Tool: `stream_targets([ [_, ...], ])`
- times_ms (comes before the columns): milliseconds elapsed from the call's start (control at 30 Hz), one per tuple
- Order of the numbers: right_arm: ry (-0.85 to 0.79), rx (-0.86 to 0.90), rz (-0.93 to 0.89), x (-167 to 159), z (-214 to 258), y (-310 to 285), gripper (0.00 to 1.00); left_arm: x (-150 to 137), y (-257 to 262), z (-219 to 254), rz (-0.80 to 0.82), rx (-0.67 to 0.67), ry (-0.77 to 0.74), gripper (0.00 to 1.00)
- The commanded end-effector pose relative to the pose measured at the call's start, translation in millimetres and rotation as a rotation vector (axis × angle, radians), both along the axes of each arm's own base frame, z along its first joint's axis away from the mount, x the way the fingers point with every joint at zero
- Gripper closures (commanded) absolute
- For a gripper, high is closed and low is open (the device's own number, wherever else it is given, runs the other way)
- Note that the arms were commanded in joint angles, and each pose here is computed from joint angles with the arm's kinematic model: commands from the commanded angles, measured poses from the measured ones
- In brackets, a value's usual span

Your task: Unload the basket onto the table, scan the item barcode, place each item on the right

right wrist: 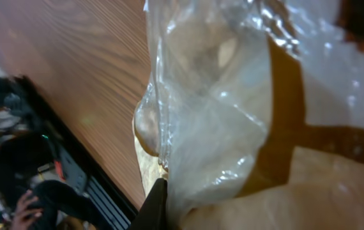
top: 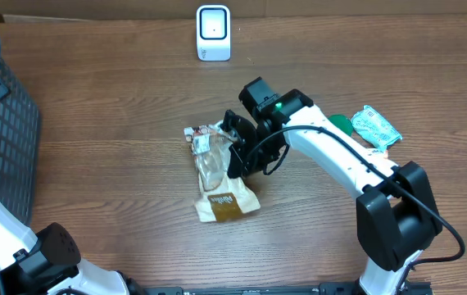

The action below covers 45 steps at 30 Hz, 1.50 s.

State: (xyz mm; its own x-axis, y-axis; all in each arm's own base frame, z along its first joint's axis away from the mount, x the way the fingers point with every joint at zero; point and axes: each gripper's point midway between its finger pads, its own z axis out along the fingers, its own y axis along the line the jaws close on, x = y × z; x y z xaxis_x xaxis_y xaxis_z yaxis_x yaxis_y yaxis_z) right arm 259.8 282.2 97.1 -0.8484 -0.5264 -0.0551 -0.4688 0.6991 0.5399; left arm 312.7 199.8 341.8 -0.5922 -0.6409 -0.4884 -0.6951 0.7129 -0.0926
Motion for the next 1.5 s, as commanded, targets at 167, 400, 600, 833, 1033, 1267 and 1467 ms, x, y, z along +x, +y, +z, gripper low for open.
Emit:
stream_targets([
  [167, -0.030, -0.290, -0.075, -1.4, -0.9, -53.4, 0.96, 0.1, -1.1, 0.9, 0.006, -0.002, -0.007, 0.01],
  [400, -0.076, -0.653, -0.313, 9.2, 13.7, -113.5, 0.96, 0.1, -1.1, 0.9, 0.006, -0.002, -0.007, 0.00],
  [600, -0.171, -0.880, -0.456, 17.1, 50.6, -154.5, 0.96, 0.1, -1.1, 0.9, 0.006, -0.002, -0.007, 0.01],
  [833, -0.185, -0.945, -0.424, 14.1, 52.2, -164.9, 0.96, 0.1, -1.1, 0.9, 0.006, -0.002, -0.007, 0.00],
  [1033, -0.170, -0.982, -0.375, 12.9, 38.5, -158.0, 0.96, 0.1, -1.1, 0.9, 0.006, -0.002, -0.007, 0.00],
  [1267, -0.146, -1.027, -0.303, 11.1, 9.1, -140.5, 0.96, 0.1, -1.1, 0.9, 0.006, -0.002, -0.007, 0.00],
  [1467, -0.102, -0.912, -0.313, 11.1, -11.1, -109.4, 0.83, 0.1, -1.1, 0.9, 0.006, -0.002, -0.007, 0.00],
])
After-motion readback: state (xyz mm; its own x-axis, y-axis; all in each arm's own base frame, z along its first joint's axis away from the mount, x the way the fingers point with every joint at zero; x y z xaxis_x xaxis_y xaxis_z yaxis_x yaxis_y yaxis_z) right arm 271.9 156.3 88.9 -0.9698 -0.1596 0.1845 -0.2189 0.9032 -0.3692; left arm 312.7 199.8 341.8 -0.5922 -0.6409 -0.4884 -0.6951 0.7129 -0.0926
